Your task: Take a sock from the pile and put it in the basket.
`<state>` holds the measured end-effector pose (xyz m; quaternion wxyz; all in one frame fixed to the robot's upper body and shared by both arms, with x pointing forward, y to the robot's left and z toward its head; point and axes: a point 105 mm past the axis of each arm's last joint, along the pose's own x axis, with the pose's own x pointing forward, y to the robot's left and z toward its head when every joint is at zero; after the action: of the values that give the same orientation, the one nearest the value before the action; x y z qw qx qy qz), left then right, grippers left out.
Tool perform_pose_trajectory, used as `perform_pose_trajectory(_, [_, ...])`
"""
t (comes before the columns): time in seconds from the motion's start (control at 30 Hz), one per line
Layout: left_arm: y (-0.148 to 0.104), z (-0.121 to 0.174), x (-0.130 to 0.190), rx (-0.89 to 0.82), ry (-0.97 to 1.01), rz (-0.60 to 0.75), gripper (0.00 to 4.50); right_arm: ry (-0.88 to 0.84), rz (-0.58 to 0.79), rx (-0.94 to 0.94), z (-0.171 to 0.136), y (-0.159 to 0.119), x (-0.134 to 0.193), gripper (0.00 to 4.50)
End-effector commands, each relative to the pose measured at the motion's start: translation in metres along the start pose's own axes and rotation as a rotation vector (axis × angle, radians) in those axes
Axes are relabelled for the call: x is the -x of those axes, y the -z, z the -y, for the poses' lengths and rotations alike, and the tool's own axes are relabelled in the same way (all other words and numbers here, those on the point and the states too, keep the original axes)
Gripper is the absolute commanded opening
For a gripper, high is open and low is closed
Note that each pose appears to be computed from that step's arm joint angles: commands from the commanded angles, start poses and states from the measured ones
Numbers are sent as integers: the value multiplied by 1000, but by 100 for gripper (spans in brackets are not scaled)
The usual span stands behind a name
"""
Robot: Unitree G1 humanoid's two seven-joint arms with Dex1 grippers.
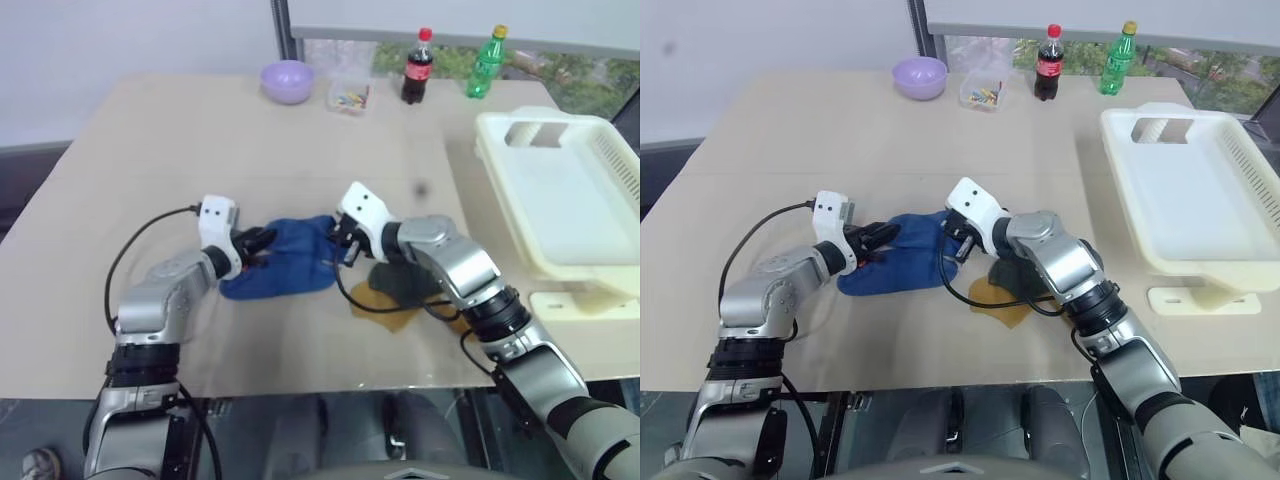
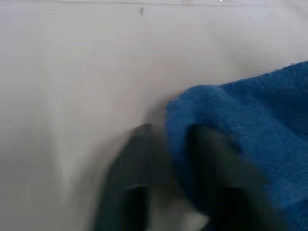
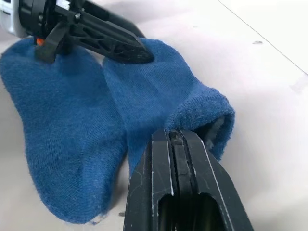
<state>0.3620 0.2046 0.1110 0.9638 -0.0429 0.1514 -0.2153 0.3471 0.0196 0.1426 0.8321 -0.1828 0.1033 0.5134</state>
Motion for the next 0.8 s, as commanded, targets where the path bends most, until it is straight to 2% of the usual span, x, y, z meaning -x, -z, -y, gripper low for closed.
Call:
perform_pose_trajectory(0.03, [-18, 1, 6, 55, 37, 86, 7, 29, 53, 24, 8, -15, 6, 0])
perform_pose_trajectory(0.23, [-50, 8, 37, 165, 129, 250, 7, -19, 138, -39, 8, -36, 13, 0])
perform_pose_trajectory(0.43, [-56, 19, 76, 214, 198, 278, 7, -127, 183, -141, -2, -45, 18, 0])
perform_pose_trajectory(0.6, [-45, 15, 117, 270, 181, 246, 7, -201, 172, -191, -12, -42, 17, 0])
perform_pose_trajectory(0.8, [-15, 9, 127, 253, 90, 147, 7, -246, 108, -180, -29, -24, 7, 0])
